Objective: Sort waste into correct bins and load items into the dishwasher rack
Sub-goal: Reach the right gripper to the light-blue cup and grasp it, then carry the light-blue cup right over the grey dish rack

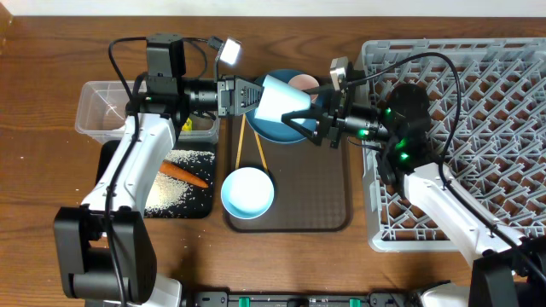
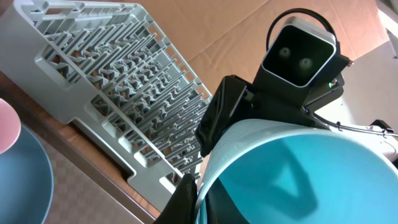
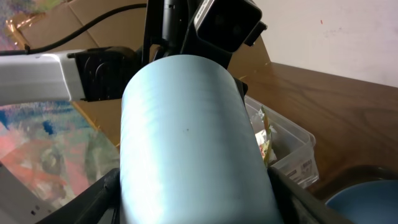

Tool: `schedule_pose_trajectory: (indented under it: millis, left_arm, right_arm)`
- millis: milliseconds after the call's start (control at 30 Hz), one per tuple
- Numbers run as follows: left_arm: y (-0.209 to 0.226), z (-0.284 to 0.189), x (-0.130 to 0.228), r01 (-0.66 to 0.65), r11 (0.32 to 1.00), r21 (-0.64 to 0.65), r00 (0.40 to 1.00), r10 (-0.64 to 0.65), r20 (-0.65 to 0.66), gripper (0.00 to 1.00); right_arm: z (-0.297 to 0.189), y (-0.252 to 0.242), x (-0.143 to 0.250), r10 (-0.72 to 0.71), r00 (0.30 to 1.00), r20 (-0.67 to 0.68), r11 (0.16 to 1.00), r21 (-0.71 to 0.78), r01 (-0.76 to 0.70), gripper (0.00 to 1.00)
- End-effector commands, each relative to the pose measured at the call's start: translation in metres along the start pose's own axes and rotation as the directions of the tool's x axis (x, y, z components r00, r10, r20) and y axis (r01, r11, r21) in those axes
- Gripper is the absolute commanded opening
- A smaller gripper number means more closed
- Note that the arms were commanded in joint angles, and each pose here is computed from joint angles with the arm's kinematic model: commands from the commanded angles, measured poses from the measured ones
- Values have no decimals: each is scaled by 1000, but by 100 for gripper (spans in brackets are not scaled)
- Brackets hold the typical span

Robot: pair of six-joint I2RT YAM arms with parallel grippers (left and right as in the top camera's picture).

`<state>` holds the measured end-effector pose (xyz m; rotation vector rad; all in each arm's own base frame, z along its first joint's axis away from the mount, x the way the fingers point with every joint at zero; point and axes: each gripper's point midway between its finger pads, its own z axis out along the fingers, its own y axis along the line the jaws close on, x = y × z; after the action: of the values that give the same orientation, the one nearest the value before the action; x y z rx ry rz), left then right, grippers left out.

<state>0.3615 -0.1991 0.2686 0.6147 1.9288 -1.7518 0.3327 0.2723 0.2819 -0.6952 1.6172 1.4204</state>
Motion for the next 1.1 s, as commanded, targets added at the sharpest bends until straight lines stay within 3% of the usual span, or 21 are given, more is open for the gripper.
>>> schedule_pose_trajectory:
  millis: [0, 133, 233, 467, 633, 1067]
  left_arm:
    - [-1, -1, -3, -15, 1000, -3, 1000, 15, 5, 7]
    - [1, -1, -4, -15, 1000, -11, 1000, 15, 7, 8]
    - [5, -1, -5, -14, 999, -36, 1000, 14, 15, 22]
    - [19, -3, -9, -12, 993, -116, 999, 17, 40, 34]
    - [27, -4, -12, -9, 986, -166, 998, 18, 55, 36]
    - [31, -5, -13, -4, 983, -184, 998, 15, 60, 36]
  right_arm:
    - [4, 6, -4, -21, 1000, 2, 1000, -19, 21, 53]
    - [4, 9, -7, -39, 999, 11, 999, -28, 39, 48]
    - [3, 9, -8, -53, 998, 15, 998, -30, 54, 43]
    - [-3, 8, -8, -54, 999, 5, 998, -44, 54, 39]
    - [-13, 2, -10, -52, 999, 2, 998, -41, 52, 32]
    - [-53, -40, -19, 29, 999, 27, 996, 86, -31, 30]
